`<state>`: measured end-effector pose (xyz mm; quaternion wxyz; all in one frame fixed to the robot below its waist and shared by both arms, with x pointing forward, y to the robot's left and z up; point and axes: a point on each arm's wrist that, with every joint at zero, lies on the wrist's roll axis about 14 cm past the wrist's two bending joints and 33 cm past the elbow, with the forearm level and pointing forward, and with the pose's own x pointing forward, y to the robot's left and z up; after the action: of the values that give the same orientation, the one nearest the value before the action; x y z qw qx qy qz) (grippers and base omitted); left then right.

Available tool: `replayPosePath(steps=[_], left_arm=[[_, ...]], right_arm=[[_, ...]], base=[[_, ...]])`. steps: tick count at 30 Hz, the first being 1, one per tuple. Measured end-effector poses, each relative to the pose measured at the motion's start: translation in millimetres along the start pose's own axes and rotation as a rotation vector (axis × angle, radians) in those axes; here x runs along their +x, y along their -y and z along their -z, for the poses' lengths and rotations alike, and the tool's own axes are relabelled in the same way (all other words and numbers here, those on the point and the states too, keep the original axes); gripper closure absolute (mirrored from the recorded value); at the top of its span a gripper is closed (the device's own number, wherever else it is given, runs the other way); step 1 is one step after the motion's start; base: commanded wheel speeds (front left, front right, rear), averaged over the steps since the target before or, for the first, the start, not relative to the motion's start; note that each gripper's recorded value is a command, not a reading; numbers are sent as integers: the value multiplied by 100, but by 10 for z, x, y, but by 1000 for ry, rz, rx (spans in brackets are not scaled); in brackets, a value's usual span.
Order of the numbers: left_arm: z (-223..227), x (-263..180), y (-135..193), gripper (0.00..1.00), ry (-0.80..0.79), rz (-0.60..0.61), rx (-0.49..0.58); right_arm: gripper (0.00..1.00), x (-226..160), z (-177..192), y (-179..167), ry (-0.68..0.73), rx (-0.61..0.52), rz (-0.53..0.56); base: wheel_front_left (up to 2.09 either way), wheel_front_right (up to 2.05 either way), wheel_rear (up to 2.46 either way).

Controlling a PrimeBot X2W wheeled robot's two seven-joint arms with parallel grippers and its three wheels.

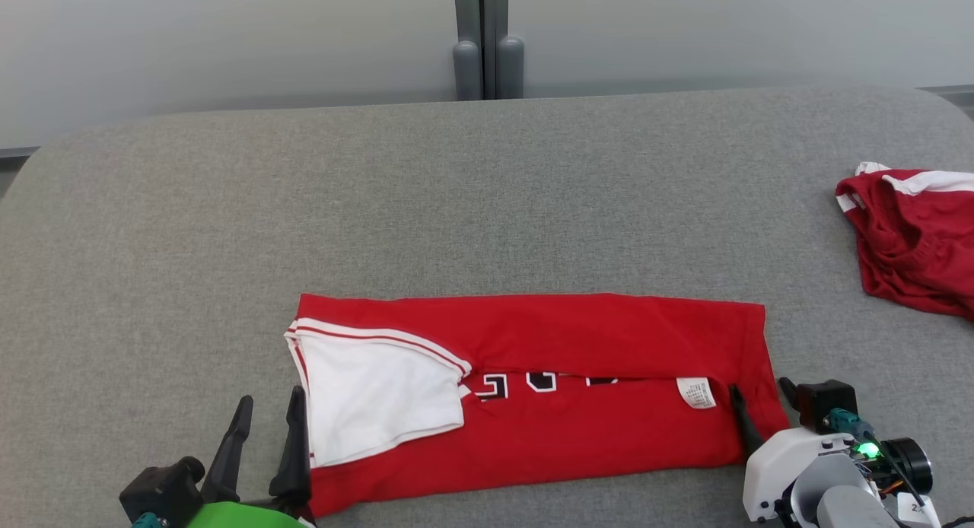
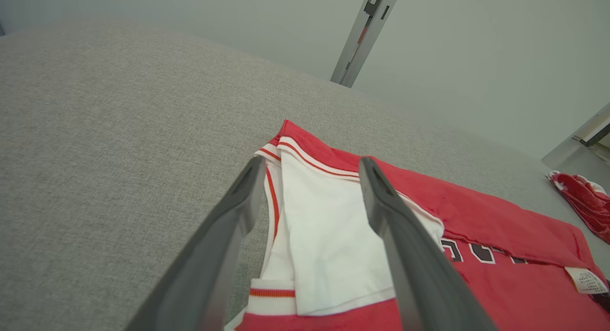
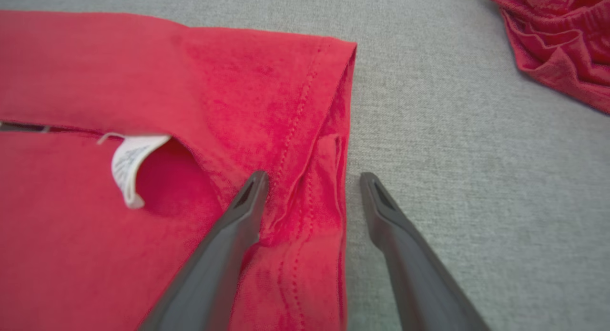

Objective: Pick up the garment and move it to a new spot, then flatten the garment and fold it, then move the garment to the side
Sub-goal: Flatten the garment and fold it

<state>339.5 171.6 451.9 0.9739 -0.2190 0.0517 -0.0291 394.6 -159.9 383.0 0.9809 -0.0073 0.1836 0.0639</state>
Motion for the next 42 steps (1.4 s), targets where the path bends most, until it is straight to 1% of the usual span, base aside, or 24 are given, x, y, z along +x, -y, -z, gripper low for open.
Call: replayPosePath(steps=[1,2,3,4,5,9,12,16,24,28,32,34,39,42], left_arm=[[2,-3,3,0,0,1,1],[2,-6,9,0,1,4,0],[4,-10,16,0,0,7,3],[5,-14,21,0,1,8,4],[6,-17,25,0,1,9,7],[-11,-26,80,0,11,22,5],[0,-38,117,0,10,33,8],[15,-24,190,0,7,55,6],[100,36,335,0,-18,97,0],[184,53,377,0,-45,113,4],[218,80,410,0,-56,121,-2],[210,97,434,0,-53,127,-3],[187,95,421,0,-45,123,-3],[151,83,385,0,-35,113,-2]], right_arm=[[58,6,2,-10,-3,-3,-4],[65,11,0,-18,-4,-7,-7],[82,14,5,-27,-8,-13,-10],[89,16,5,-30,-10,-14,-11],[100,18,2,-30,-10,-14,-11],[100,22,-39,-16,-6,-13,-3],[100,9,-92,82,6,-23,26],[100,-49,-156,317,20,-14,97],[100,-225,-365,943,60,-8,260],[100,-270,-423,1016,74,19,285],[100,-238,-490,901,87,56,256],[100,-204,-530,767,94,72,218],[100,-128,-697,341,129,88,91],[100,-100,-828,-34,156,119,-25]], base=[[0,0,0],[0,0,0],[0,0,0],[0,0,0],[0,0,0],[0,0,0],[0,0,0],[0,0,0],[0,0,0],[0,0,0],[0,0,0],[0,0,0],[0,0,0],[0,0,0]])
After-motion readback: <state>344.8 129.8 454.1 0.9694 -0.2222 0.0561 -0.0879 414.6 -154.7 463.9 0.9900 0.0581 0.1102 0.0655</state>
